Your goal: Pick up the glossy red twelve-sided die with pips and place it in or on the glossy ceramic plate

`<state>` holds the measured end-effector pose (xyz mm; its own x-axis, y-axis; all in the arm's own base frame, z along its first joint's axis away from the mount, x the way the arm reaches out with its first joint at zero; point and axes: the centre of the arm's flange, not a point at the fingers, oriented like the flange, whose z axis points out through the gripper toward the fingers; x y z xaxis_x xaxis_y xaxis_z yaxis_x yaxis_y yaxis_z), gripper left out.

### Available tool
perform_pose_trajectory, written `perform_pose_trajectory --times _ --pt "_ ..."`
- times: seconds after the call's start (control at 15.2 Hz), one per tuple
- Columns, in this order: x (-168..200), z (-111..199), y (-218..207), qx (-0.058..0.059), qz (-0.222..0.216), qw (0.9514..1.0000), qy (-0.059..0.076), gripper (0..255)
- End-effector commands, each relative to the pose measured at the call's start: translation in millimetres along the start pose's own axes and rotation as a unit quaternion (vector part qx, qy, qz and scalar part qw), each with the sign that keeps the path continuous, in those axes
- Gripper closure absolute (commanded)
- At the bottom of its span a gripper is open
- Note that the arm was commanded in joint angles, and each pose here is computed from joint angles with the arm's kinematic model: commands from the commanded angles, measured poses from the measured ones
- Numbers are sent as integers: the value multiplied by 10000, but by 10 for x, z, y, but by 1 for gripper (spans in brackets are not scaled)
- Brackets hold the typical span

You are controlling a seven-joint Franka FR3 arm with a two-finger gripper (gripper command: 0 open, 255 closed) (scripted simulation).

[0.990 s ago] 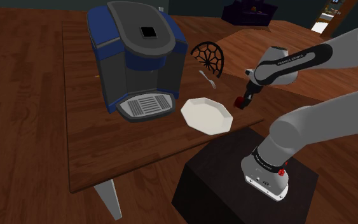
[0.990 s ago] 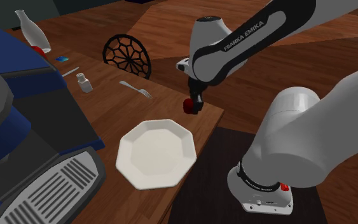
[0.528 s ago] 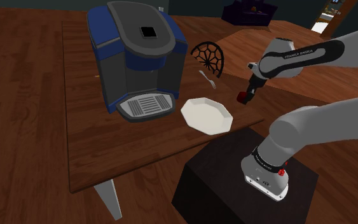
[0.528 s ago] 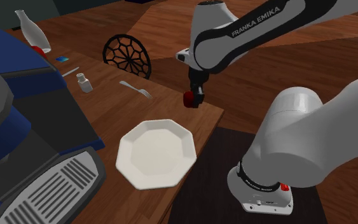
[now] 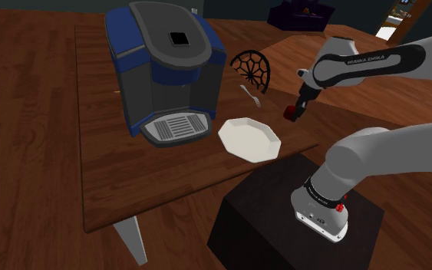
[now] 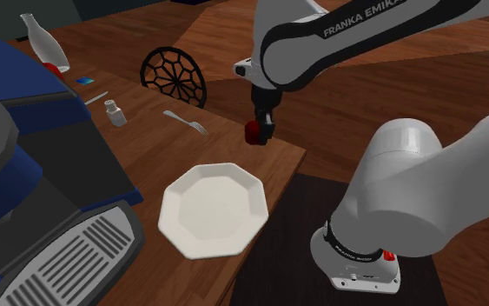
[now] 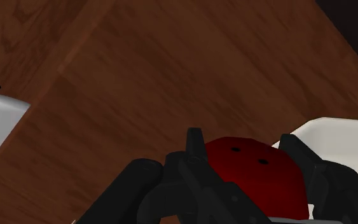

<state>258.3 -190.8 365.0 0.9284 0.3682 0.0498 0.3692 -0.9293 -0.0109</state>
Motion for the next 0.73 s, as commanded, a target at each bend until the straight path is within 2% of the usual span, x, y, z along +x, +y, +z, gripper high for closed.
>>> perform_pose_trajectory --times 0.0,0.66 --pt "169 33 -186 0 8 10000 0 255" --pt "1083 105 -1135 0 8 10000 0 255"
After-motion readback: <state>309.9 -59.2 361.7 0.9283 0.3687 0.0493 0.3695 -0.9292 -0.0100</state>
